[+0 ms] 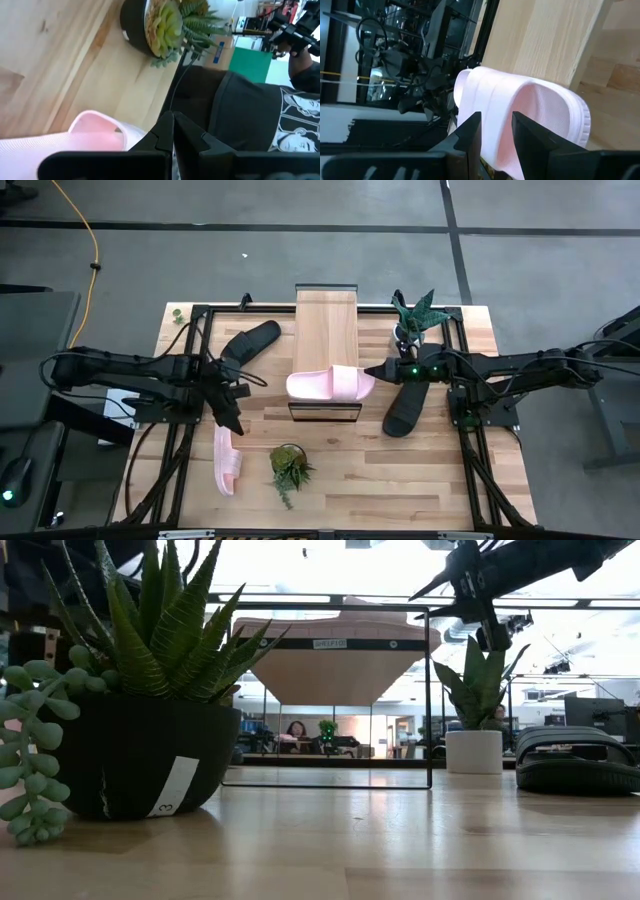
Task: Pick and place slides into the shelf
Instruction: Put the pink slide on the shelf
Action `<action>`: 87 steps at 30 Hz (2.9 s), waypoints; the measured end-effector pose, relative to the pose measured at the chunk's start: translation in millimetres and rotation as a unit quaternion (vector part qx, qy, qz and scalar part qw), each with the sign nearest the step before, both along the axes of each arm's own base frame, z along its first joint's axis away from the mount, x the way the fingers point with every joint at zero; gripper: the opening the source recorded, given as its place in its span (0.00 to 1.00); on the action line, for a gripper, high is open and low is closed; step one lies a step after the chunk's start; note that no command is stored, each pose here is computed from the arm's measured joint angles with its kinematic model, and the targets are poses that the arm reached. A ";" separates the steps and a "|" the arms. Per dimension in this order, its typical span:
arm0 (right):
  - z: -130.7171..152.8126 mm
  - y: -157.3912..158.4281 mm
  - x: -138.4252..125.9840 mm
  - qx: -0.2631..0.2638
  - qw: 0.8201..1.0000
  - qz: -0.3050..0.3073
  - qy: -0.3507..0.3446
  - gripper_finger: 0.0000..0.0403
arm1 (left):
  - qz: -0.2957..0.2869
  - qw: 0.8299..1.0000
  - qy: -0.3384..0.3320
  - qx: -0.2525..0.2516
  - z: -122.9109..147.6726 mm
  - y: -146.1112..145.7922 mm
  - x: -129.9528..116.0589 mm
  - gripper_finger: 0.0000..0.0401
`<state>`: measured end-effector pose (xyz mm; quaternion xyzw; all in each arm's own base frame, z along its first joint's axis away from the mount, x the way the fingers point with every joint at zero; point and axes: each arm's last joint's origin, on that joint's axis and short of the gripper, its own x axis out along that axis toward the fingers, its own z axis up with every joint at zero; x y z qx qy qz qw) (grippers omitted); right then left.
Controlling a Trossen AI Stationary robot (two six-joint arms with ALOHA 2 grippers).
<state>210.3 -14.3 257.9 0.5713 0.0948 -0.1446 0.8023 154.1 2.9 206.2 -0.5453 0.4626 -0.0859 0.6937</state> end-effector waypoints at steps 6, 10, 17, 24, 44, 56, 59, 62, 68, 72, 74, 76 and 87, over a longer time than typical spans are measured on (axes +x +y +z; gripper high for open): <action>-0.1 0.6 0.0 -0.001 1.000 0.011 0.001 0.24 | -0.014 1.000 0.017 -0.004 2.9 0.2 4.5 0.00; -0.3 0.8 0.0 -0.009 1.000 0.018 0.002 0.24 | -0.026 0.998 0.040 0.030 14.2 1.8 8.6 0.00; -3.9 1.5 -1.2 -0.011 0.999 0.031 0.022 0.24 | -0.050 0.991 0.110 0.061 16.6 5.1 21.9 0.00; -6.0 2.2 -2.0 -0.016 0.998 0.045 0.034 0.24 | -0.082 0.989 0.112 0.056 18.2 6.6 36.8 0.00; -4.0 3.0 -1.8 -0.044 0.996 0.069 0.026 0.24 | -0.177 0.977 0.093 0.075 16.8 -18.1 40.1 0.40; -2.3 4.7 -1.1 -0.046 0.996 0.071 0.017 0.24 | -0.240 0.960 0.113 0.095 -0.5 -28.9 47.3 0.42; -2.3 7.8 -1.0 -0.051 0.996 0.066 0.018 0.24 | -0.249 0.954 0.130 0.103 -4.9 -28.0 46.6 0.42; -2.3 11.8 -0.9 -0.052 0.996 0.064 0.018 0.24 | -0.253 0.950 0.142 0.118 -6.9 -27.2 45.3 0.42; -2.3 18.0 -1.0 -0.058 0.997 0.057 0.019 0.24 | -0.266 0.950 0.132 0.100 -7.6 -28.2 44.1 0.42; -2.3 20.9 -1.2 -0.062 0.996 0.054 0.019 0.24 | -0.267 0.948 0.141 0.098 -13.0 -28.0 40.7 0.42; -2.3 22.0 -1.2 -0.060 0.996 0.056 0.019 0.24 | -0.267 0.948 0.143 0.099 -14.3 -27.9 40.1 0.42; -2.3 22.6 -1.3 -0.060 0.996 0.057 0.018 0.24 | -0.267 0.948 0.143 0.099 -14.5 -27.9 40.1 0.42; -2.3 22.6 -1.3 -0.060 0.996 0.056 0.019 0.24 | -0.269 0.949 0.134 0.093 -20.7 -28.6 47.5 0.42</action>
